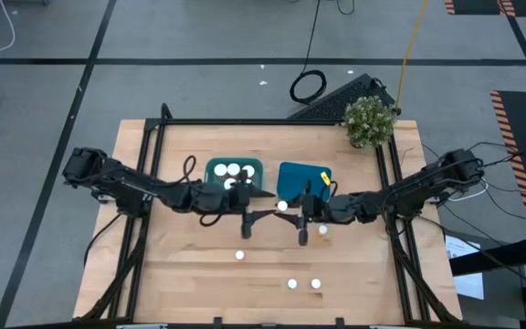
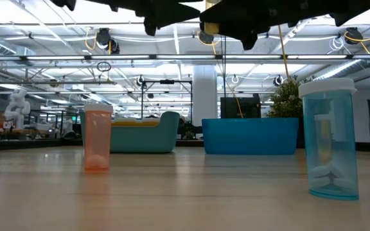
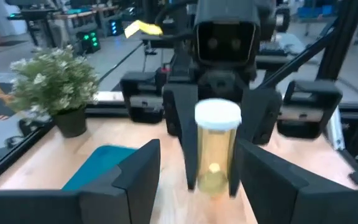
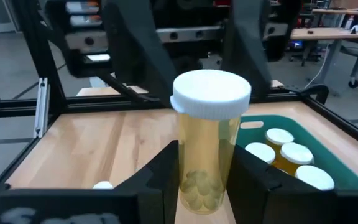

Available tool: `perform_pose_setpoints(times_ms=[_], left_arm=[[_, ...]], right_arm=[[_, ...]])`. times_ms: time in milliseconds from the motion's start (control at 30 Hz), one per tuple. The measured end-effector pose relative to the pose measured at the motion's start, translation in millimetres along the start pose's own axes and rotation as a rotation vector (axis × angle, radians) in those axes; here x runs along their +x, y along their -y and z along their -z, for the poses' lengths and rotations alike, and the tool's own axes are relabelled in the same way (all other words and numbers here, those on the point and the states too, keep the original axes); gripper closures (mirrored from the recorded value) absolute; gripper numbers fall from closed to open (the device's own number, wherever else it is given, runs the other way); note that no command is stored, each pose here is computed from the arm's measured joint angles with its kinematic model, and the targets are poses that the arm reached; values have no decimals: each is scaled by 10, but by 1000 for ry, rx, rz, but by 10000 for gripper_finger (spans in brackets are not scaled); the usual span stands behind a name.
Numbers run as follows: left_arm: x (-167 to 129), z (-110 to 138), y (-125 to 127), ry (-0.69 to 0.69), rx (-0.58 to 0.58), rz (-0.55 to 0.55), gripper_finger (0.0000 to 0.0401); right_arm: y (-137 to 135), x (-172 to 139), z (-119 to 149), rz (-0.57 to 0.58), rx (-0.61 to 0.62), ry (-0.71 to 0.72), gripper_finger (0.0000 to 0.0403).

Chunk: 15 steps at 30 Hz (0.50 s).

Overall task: Pick and place medicine bottles into bin by pill shape (circle, oval)
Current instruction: Put the small yellow tablet bottle into the blue bin

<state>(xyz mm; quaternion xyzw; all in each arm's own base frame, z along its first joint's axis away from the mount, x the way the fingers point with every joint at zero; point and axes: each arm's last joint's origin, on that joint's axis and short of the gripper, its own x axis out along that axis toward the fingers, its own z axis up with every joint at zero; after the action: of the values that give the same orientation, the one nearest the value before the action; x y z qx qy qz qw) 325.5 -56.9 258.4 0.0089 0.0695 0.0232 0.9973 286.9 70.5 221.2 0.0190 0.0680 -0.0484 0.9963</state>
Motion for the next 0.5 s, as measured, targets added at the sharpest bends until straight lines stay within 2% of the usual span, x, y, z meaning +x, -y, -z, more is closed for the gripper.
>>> perform_pose_setpoints(times_ms=[333,500], left_arm=[[209,181,-27,27,5,14,193],[227,196,-34,31,9,17,220]], right_arm=[[61,25,13,22,6,-10,303],[61,24,16,24,3,-14,303]])
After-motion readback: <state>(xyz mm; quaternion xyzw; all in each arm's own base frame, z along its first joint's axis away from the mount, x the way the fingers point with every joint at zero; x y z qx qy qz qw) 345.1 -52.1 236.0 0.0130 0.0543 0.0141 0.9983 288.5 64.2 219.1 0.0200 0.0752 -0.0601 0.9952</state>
